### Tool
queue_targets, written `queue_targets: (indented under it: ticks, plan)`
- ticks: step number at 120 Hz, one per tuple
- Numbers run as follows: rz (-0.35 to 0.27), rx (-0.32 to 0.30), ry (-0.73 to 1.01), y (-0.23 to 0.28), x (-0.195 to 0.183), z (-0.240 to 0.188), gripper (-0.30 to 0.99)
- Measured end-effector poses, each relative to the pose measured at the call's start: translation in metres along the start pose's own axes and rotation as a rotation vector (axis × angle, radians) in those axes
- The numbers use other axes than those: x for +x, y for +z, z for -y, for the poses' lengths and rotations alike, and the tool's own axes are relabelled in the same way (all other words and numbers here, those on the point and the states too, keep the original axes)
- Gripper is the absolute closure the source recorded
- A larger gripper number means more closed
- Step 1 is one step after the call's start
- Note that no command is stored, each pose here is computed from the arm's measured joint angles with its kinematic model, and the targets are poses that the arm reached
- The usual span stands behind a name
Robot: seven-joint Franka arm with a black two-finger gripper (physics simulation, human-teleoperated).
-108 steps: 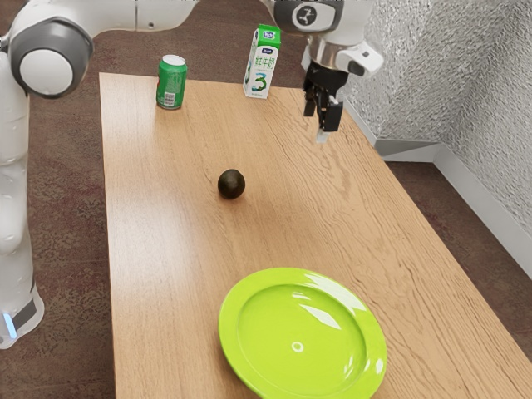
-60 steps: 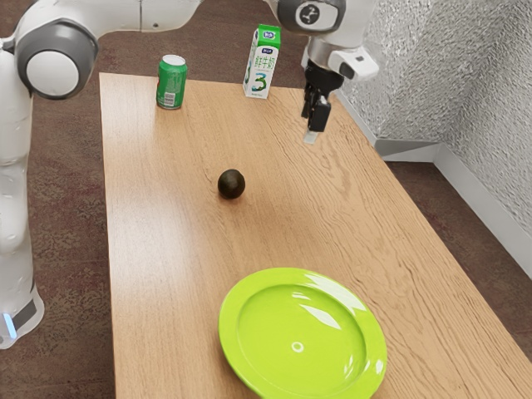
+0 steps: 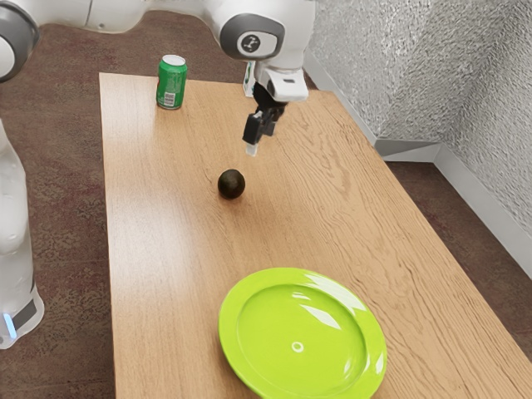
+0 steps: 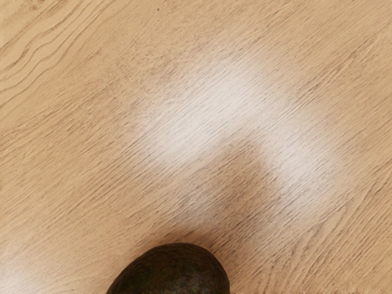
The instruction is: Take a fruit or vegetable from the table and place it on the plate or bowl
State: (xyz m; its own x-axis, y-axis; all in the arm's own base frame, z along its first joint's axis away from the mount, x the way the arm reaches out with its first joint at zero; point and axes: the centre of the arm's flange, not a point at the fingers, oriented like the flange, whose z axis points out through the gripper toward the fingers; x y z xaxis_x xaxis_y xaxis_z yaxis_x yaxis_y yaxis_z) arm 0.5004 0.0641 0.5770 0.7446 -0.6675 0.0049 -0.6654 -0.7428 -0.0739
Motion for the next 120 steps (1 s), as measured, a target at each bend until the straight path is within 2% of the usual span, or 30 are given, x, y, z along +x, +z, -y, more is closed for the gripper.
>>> queue_targets:
  ticks: [18,36,49,85,120]
  plan:
    - [-0.038,0.033,0.068,-0.002,-0.021,0.016,0.01]
    - [-0.041,0.019,0.151,0.033,-0.030,0.015,0.02]
    - [-0.052,0.030,0.205,0.045,-0.031,0.015,0.01]
    - [-0.081,0.059,0.319,0.056,-0.046,-0.007,0.01]
    - [-0.078,0.028,0.370,0.082,-0.063,-0.018,0.01]
